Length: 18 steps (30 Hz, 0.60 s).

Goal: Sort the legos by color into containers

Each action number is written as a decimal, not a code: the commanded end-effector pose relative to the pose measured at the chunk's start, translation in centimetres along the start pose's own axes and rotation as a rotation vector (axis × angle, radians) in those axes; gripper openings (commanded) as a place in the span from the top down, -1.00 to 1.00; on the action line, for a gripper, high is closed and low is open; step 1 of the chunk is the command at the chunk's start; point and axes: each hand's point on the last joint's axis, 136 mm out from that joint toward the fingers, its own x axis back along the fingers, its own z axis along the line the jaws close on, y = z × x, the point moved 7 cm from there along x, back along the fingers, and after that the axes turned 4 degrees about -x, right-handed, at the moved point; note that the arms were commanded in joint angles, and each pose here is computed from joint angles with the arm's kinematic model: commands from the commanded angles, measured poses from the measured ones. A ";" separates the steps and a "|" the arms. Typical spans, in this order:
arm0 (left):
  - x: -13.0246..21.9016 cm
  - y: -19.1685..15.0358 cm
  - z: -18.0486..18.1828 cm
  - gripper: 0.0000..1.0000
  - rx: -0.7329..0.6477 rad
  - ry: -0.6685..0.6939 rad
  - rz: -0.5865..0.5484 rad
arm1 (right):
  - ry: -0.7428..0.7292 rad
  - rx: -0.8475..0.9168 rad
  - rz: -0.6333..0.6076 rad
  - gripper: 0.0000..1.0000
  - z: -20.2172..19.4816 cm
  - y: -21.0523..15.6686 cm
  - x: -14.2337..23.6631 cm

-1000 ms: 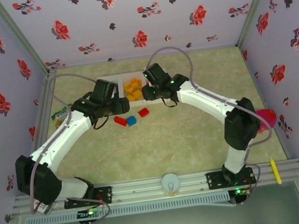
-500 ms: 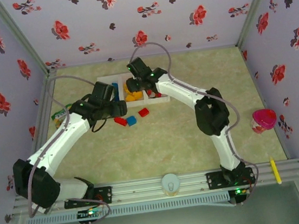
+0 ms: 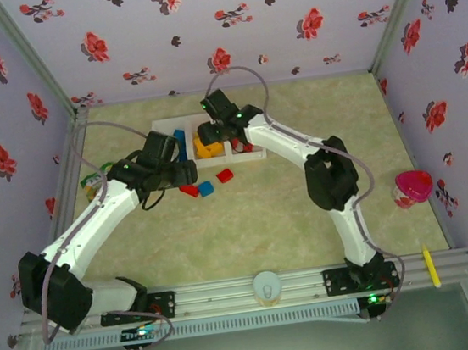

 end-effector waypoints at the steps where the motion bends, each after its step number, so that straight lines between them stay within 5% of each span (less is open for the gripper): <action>1: -0.3 -0.7 0.3 -0.61 0.013 0.033 0.017 | 0.017 -0.010 -0.080 -0.30 -0.3 0.6 4.1; 18: -5.7 -2.5 0.7 -0.60 0.380 0.051 -0.026 | -0.069 -0.049 -0.076 -0.31 -5.3 -7.4 12.1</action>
